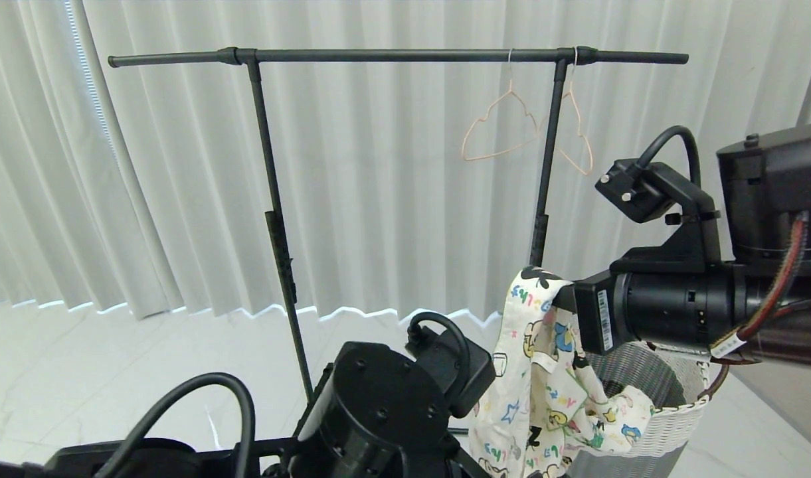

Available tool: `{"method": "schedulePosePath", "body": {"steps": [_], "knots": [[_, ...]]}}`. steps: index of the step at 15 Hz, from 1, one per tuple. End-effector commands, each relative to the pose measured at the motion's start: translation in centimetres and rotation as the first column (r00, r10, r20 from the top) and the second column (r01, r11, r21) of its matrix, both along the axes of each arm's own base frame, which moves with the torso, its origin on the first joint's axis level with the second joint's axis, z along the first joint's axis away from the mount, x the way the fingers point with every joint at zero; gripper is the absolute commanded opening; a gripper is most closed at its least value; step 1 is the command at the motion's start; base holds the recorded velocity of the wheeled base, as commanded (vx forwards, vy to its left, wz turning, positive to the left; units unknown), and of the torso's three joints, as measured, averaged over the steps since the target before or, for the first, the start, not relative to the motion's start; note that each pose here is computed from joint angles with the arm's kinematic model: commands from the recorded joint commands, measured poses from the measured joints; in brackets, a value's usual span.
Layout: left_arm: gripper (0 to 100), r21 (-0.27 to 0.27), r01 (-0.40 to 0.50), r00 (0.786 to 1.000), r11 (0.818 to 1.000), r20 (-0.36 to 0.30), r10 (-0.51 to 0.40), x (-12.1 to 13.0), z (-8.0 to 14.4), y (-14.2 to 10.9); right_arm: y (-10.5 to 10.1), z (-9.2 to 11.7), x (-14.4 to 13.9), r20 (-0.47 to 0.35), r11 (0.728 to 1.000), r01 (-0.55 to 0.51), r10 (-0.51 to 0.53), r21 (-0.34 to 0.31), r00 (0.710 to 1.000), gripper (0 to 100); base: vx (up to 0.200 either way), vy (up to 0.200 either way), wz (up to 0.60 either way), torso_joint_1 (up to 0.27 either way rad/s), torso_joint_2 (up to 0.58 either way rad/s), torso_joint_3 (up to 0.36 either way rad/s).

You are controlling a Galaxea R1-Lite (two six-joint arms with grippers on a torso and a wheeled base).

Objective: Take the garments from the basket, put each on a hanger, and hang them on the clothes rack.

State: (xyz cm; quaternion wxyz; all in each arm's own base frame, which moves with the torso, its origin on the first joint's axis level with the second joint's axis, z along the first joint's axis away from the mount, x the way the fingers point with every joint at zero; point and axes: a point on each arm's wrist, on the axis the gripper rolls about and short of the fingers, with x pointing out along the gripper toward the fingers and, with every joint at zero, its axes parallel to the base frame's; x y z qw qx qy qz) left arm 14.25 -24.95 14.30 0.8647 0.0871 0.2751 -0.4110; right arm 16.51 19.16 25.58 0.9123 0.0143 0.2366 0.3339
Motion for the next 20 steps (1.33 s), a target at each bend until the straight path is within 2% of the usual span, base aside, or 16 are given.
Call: {"method": "schedulePosePath", "body": {"steps": [1, 3, 5, 10, 11, 15, 18, 20], "knots": [[100, 0.043, -0.046, 0.997, 0.998, -0.055, 0.048, 0.9, -2.0, -0.4, -0.4, 0.5, -0.3, 0.012, 1.0, -0.001, 0.001, 0.014, 1.0, 0, 0.0, 0.0, 0.0, 0.0, 0.0, 0.0], [100, 0.041, -0.086, 0.993, 0.995, -0.077, 0.089, 1.9, -2.9, -1.1, -0.7, 0.8, -0.6, 0.02, 1.0, -0.004, 0.004, 0.023, 1.0, 0, 0.0, 0.0, 0.0, 0.0, 0.0, 0.0], [100, 0.019, -0.134, 0.989, 0.991, -0.057, 0.135, 3.3, -3.6, -2.0, -1.0, 0.7, -0.9, 0.02, 1.0, -0.003, 0.002, 0.023, 1.0, 0, 0.0, 0.0, 0.0, 0.0, 0.0, 0.0], [100, 0.033, -0.143, 0.987, 0.989, -0.063, 0.145, 4.0, -4.5, -2.7, -1.9, 0.2, -1.6, 0.014, 1.0, 0.0, 0.0, 0.014, 1.0, 0, 0.0, 0.0, 0.0, 0.0, 0.0, 0.0], [0, 0.035, -0.144, 0.987, 0.989, -0.065, 0.146, 4.0, -4.6, -2.7, -2.0, 0.2, -1.7, 0.014, 1.0, -0.002, 0.001, 0.014, 1.0, 0, 0.0, 0.0, 0.0, 0.0, 0.0, 0.0], [0, 0.045, -0.199, 0.98, 0.979, -0.021, 0.2, 3.9, -4.3, -2.5, -2.0, 0.1, -1.6, 0.012, 1.0, 0.002, -0.002, 0.011, 1.0, 0, 0.0, 0.0, 0.0, 0.0, 0.0, 0.0], [0, -0.001, -0.235, 0.972, 0.972, -0.005, 0.235, 3.3, -3.0, -2.4, -2.2, 0.2, -1.5, 0.017, 1.0, 0.015, -0.015, 0.015, 1.0, 0, 0.0, 0.0, 0.0, 0.0, 0.0, 0.0], [0, -0.06, -0.291, 0.954, 0.955, 0.054, 0.294, 2.9, -0.5, -1.5, -2.3, 0.2, -1.3, 0.03, 0.999, 0.023, -0.024, 0.026, 0.999, 0, 0.0, 0.0, 0.0, 0.0, 0.0, 0.0]]}}
